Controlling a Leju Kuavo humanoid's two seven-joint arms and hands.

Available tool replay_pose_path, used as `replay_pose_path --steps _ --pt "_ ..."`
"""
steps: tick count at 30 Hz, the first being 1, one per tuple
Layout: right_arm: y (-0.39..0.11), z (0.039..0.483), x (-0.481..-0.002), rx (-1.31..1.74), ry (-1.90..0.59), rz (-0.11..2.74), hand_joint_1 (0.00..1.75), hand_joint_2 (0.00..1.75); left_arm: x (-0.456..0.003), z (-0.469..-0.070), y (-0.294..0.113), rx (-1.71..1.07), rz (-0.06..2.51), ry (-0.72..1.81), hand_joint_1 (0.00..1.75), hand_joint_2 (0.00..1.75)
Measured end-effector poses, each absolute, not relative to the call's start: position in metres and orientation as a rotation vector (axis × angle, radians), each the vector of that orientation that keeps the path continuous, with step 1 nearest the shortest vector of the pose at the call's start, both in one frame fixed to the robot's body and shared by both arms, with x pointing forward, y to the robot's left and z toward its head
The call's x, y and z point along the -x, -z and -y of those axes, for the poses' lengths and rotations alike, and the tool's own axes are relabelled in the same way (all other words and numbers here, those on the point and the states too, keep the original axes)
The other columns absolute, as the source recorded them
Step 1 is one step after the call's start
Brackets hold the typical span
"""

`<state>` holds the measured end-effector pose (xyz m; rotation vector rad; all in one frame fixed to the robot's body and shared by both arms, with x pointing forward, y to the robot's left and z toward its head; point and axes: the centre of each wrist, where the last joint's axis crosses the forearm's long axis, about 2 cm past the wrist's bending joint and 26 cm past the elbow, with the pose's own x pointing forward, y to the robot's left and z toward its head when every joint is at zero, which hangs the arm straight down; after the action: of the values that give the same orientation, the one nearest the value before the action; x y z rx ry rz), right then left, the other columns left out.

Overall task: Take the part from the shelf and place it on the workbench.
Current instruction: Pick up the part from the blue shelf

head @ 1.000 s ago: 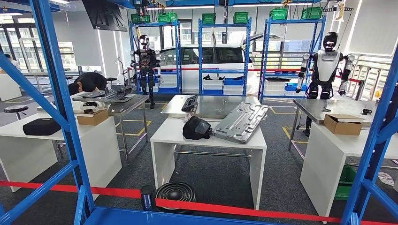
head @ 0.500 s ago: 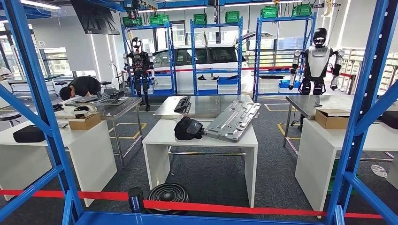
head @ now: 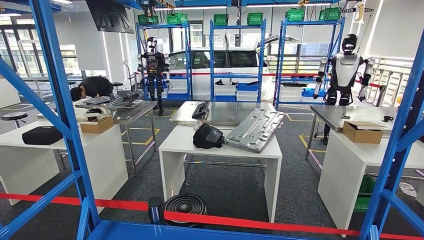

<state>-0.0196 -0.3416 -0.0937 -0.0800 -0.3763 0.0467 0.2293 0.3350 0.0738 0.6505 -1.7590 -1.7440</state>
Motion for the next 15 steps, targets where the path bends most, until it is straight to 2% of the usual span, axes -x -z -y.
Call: replay_pose_path --steps 11,15 --pt "0.09 0.337 0.02 0.067 -0.041 0.376 0.0 0.0 -0.216 -0.33 -0.071 -0.7 1.756 1.774 0.0 1.75" --pt "0.089 0.336 0.021 0.073 -0.04 0.375 0.0 0.0 -0.211 -0.327 -0.067 -0.62 1.732 1.681 0.0 0.0"
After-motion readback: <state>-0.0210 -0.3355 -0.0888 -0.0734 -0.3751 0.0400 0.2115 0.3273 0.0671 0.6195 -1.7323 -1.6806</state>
